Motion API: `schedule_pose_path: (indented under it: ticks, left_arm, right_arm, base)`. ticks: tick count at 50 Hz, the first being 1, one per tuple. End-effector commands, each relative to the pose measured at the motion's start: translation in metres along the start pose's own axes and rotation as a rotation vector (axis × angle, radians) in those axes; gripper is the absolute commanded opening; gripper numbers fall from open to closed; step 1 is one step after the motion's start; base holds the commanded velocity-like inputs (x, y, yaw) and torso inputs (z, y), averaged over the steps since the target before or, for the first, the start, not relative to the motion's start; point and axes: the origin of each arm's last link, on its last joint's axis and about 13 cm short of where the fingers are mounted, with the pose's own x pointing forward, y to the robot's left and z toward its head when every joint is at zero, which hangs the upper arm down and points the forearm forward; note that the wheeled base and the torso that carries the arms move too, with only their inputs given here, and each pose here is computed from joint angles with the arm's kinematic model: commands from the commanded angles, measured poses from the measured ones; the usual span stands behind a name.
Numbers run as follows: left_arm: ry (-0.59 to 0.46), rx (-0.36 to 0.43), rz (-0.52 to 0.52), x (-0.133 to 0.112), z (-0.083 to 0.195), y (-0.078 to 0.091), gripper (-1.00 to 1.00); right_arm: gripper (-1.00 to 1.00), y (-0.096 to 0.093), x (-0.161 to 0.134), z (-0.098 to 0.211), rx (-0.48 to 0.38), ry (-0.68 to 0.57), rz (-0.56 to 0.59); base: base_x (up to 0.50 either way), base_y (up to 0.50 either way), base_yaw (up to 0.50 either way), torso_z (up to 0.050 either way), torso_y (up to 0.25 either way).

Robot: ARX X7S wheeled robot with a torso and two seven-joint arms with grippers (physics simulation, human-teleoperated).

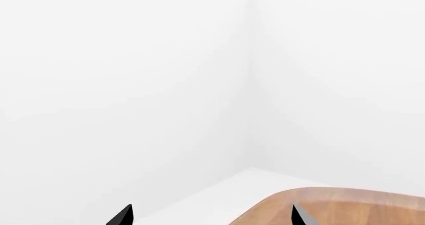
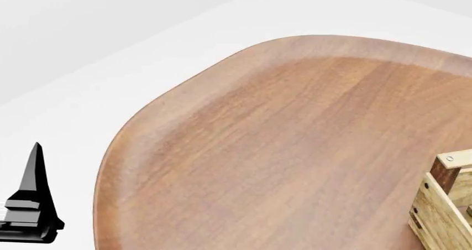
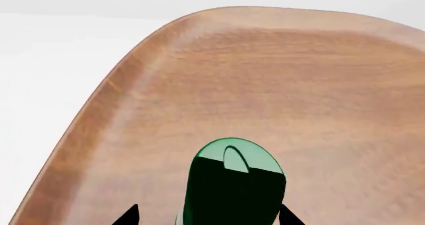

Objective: Pick up the salad dressing and put it in the tray.

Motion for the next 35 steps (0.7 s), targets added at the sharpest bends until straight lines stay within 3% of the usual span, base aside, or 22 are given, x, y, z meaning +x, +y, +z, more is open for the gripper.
schedule_pose_path:
  ticks: [1,14,15,35]
  left_arm:
    - [0.003,0.001,0.000,0.000,-0.001,0.000,1.00]
    - [0.005,0.003,-0.006,0.000,-0.001,-0.001,1.00]
    - [0.005,0.002,-0.005,0.000,-0.001,-0.001,1.00]
    - [-0.001,0.006,-0.006,0.001,0.000,-0.001,1.00]
  right_arm:
    - [1.00,-0.004,0.017,-0.006,0.036,0.011,0.001]
    - [1.00,-0.013,0.029,-0.016,0.086,0.018,-0.070]
    - [-1.00,-0.014,0.030,-0.016,0.089,0.015,-0.076]
    - [-1.00,-0.011,0.023,0.004,0.054,-0.068,-0.065]
  base:
    - [0.00,0.00,0.00,0.000,0.000]
    - [0.00,0.00,0.00,0.000,0.000]
    - [0.00,0.00,0.00,0.000,0.000]
    - [0.00,0.00,0.00,0.000,0.000]
